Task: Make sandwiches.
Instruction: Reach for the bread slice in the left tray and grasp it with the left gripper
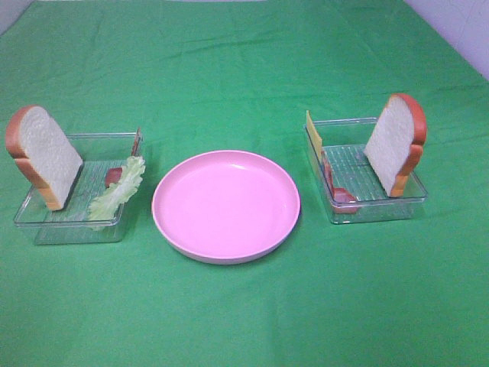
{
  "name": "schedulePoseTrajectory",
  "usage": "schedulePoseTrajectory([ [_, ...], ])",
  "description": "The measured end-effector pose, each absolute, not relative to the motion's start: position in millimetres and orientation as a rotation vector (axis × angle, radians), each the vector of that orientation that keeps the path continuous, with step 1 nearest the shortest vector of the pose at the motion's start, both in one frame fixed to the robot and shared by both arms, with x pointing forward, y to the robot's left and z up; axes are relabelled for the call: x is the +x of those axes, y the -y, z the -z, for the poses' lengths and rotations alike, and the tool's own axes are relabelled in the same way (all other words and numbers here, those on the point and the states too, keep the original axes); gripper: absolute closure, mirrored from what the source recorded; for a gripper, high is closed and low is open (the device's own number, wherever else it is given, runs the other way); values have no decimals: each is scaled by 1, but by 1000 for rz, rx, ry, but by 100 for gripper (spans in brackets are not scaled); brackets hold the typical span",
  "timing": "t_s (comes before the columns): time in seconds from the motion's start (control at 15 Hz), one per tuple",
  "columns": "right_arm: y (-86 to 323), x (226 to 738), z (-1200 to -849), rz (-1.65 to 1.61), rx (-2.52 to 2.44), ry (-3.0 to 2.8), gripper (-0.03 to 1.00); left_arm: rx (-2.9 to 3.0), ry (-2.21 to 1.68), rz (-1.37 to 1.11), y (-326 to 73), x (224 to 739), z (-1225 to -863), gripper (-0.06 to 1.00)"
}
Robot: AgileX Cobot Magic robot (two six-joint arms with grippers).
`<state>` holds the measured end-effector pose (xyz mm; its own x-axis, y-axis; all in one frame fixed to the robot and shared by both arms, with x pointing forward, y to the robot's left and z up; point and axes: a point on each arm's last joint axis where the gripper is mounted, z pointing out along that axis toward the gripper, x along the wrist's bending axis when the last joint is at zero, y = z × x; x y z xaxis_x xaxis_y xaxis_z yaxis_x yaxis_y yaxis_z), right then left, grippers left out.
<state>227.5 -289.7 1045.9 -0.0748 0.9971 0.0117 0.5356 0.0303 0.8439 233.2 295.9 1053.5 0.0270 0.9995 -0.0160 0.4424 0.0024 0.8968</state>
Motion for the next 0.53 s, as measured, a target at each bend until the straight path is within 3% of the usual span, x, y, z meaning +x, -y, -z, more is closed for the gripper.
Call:
schedulePoseTrajectory([
  [0.53, 290, 228, -1046, -935, 1569, -1681, 20, 1544, -1518, -927, -296, 233, -1053, 19],
])
